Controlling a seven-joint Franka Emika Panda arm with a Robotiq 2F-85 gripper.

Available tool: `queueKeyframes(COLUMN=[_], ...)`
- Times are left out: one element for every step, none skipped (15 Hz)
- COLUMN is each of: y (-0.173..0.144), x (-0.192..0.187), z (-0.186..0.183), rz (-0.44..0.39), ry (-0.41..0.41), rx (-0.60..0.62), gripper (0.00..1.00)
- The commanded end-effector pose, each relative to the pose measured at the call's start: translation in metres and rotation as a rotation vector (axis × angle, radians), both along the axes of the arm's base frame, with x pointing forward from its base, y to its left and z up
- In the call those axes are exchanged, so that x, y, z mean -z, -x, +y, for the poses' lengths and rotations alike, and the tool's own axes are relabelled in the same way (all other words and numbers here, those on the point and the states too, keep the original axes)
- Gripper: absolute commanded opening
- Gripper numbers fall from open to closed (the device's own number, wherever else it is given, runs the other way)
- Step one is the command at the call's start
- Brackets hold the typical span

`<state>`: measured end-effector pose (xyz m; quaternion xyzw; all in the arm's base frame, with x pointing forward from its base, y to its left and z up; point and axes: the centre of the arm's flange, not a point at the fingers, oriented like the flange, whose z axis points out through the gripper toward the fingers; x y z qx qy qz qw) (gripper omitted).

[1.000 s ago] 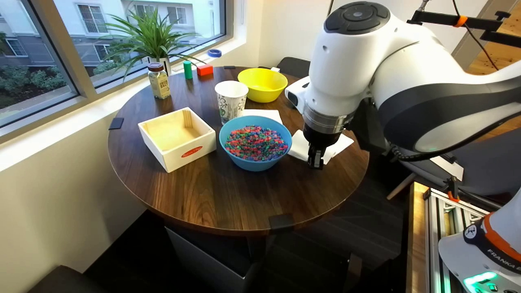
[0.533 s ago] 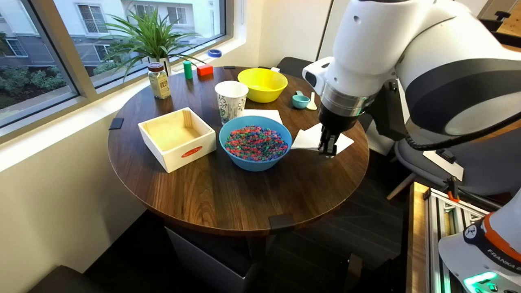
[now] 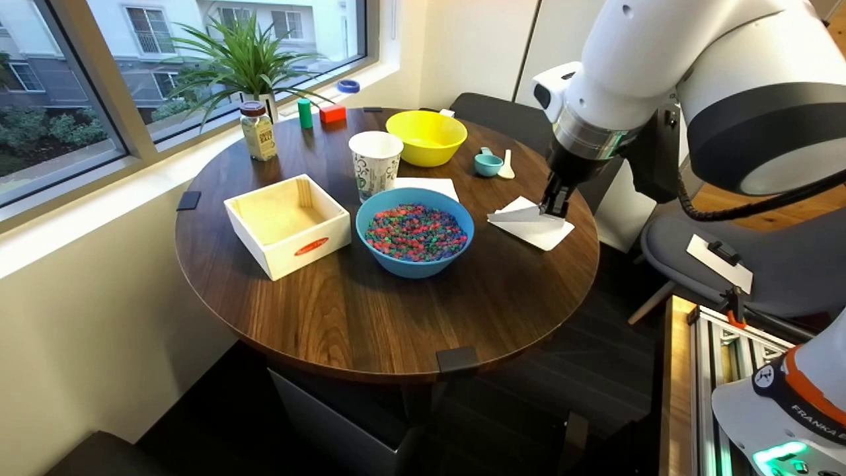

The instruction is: Put some of the cereal onto the paper towel and fold it

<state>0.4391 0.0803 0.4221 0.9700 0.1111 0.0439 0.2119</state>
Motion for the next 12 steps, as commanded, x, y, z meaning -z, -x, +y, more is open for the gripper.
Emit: queueKeyframes(y=[0.01, 0.01, 0.009, 0.009, 0.01, 0.012, 0.014, 0.015, 0.017, 0.018, 0.02, 0.02], x=[0.006, 0.009, 0.011, 0.014, 0.017, 0.019, 0.021, 0.022, 0.022, 0.023, 0.022, 0.022], z=[-0.02, -0.023, -0.024, -0.026, -0.029, -0.031, -0.034, -0.036, -0.04, -0.043, -0.047, -0.05], rz=[-0.069, -0.072, -0.075, -0.076, -0.077, -0.075, -0.077, -0.078, -0.085, -0.091, -0.098, -0.105], ry=[0.011, 0.0, -0.014, -0.024, -0.031, -0.032, -0.034, -0.03, -0.023, -0.017, -0.015, -0.015], rx=[0.054, 0.066, 0.078, 0.094, 0.118, 0.146, 0.178, 0.203, 0.225, 0.243, 0.265, 0.284], gripper=[0.01, 0.01, 0.01, 0.01, 0.01, 0.01, 0.01, 0.01, 0.01, 0.01, 0.01, 0.01])
